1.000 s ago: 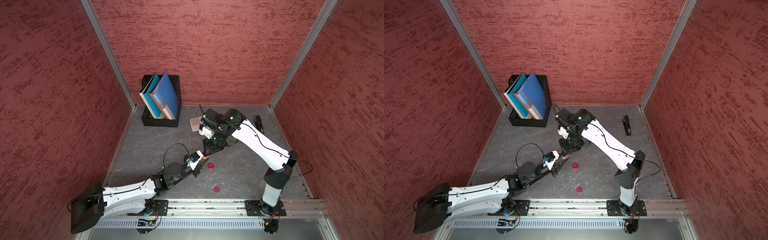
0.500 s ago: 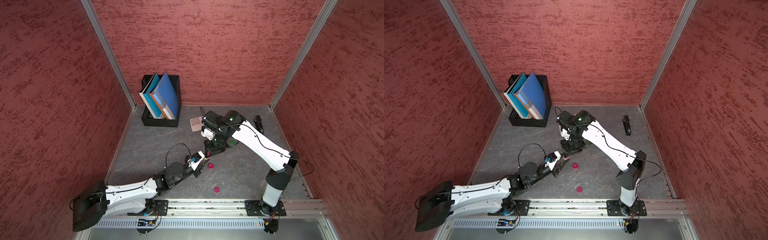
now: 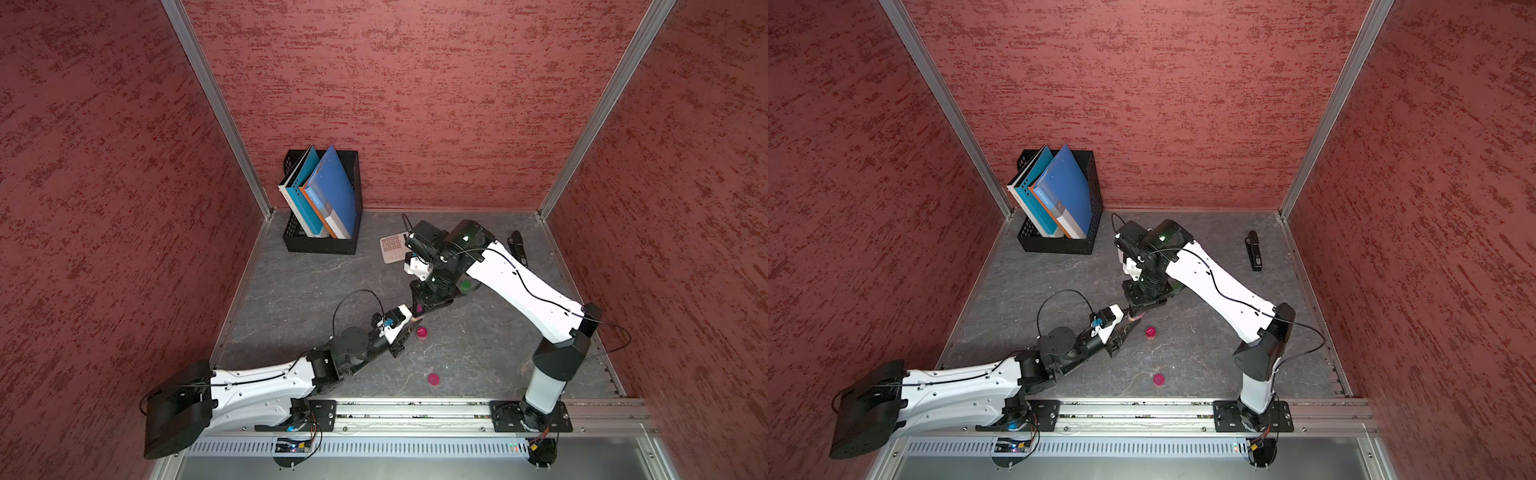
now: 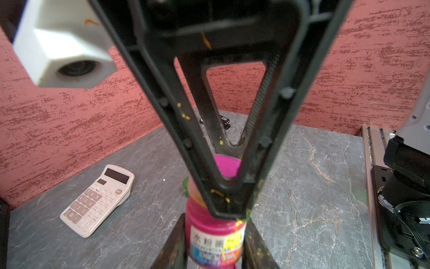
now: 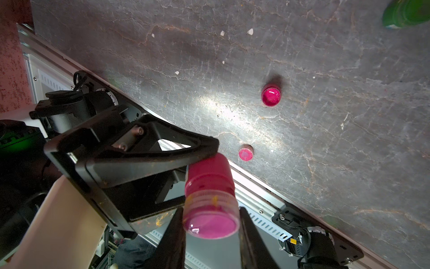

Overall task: Close the paint jar lid
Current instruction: Close the lid on the paint jar.

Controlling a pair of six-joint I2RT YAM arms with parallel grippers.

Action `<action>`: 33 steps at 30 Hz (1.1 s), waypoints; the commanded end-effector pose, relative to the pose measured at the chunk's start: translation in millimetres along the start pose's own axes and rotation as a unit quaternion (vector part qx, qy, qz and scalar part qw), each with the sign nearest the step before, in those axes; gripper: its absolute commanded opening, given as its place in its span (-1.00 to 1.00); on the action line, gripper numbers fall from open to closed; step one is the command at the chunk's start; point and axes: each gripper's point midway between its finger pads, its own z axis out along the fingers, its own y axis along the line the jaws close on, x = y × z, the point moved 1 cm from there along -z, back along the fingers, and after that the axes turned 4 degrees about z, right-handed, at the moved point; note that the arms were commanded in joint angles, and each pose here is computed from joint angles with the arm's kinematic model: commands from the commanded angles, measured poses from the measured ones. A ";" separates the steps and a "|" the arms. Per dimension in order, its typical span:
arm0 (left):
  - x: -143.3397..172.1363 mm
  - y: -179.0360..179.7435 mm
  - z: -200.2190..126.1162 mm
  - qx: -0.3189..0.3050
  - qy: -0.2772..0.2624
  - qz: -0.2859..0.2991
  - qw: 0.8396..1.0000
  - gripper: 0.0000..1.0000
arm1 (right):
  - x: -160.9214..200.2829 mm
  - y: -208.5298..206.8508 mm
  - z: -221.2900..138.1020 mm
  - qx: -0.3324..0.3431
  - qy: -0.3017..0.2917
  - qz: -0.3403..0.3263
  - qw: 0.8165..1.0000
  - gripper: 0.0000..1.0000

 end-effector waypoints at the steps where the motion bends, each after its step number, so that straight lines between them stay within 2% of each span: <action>1: -57.4 1.3 -2.1 -0.002 -0.089 -0.007 0.996 -0.60 | 6.1 0.5 1.1 0.004 0.021 0.001 1.000 -0.43; 15: -66.5 2.8 -5.2 -0.010 -0.105 -0.009 0.994 -0.60 | 1.1 4.9 1.0 -0.008 0.013 0.005 1.000 -0.42; 21: -68.8 6.0 -4.9 -0.020 -0.110 -0.008 0.994 -0.60 | 0.0 6.8 0.1 -0.013 0.009 0.005 1.000 -0.30; 33: -51.5 3.0 1.2 -0.018 -0.083 -0.012 0.996 -0.60 | 0.1 6.0 -5.9 -0.010 -0.001 0.004 1.000 -0.12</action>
